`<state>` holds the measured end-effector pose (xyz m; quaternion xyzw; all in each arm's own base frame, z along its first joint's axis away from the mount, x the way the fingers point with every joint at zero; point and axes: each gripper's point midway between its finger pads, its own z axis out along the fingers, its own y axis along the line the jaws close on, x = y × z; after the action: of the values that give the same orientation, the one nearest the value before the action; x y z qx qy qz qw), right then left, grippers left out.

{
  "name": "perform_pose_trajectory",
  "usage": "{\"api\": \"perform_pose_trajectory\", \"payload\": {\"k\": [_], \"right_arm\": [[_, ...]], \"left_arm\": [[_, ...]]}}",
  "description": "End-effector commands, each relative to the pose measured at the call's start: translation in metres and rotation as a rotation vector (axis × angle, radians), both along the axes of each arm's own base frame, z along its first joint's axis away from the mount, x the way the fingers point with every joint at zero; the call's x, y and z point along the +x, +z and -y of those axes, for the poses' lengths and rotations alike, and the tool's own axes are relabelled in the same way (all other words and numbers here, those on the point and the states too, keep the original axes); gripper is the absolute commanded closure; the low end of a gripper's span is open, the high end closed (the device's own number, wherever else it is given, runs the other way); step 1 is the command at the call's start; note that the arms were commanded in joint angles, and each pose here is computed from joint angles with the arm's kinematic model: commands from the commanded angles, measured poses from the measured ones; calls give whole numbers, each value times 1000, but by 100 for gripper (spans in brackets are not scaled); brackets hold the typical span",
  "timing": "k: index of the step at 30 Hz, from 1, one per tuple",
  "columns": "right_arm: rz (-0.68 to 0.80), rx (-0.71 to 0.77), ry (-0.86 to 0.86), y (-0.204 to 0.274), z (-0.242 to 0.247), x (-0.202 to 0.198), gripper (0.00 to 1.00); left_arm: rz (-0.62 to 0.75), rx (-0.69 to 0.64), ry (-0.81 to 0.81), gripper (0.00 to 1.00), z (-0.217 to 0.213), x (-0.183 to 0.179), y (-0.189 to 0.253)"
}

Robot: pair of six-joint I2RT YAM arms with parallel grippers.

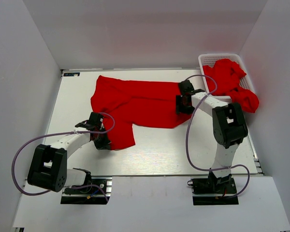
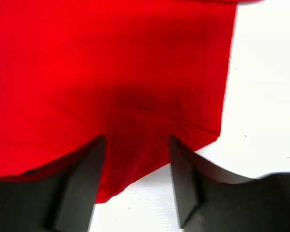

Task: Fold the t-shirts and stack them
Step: Grap the side of the flattened tshirt closest away from the robot with both arms

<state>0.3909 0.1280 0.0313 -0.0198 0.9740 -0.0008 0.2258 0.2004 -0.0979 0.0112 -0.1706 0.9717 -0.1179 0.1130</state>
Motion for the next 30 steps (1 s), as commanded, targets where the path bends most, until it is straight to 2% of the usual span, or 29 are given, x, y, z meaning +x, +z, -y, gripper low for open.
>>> {"api": "perform_pose_trajectory", "payload": {"k": [1, 2, 4, 9, 10, 16, 23, 30], "right_arm": [[21, -41, -62, 8, 7, 4, 42], [19, -48, -65, 6, 9, 2, 50], [7, -61, -74, 3, 11, 0, 58], [17, -111, -124, 6, 24, -1, 97], [25, -110, -135, 8, 24, -1, 100], [87, -58, -128, 30, 22, -9, 100], [112, 55, -189, 27, 20, -46, 100], [278, 179, -346, 51, 19, -27, 100]], "left_arm": [[18, 30, -6, 100, -4, 3, -2], [18, 30, -6, 100, -4, 3, -2], [29, 30, -15, 100, -4, 6, 0], [31, 30, -15, 100, -4, 8, 3], [39, 28, -15, 100, -3, 9, 5], [134, -2, -25, 100, 2, 24, 32], [291, -34, -39, 100, 10, 56, 81], [379, -64, -26, 100, 21, 114, 104]]}}
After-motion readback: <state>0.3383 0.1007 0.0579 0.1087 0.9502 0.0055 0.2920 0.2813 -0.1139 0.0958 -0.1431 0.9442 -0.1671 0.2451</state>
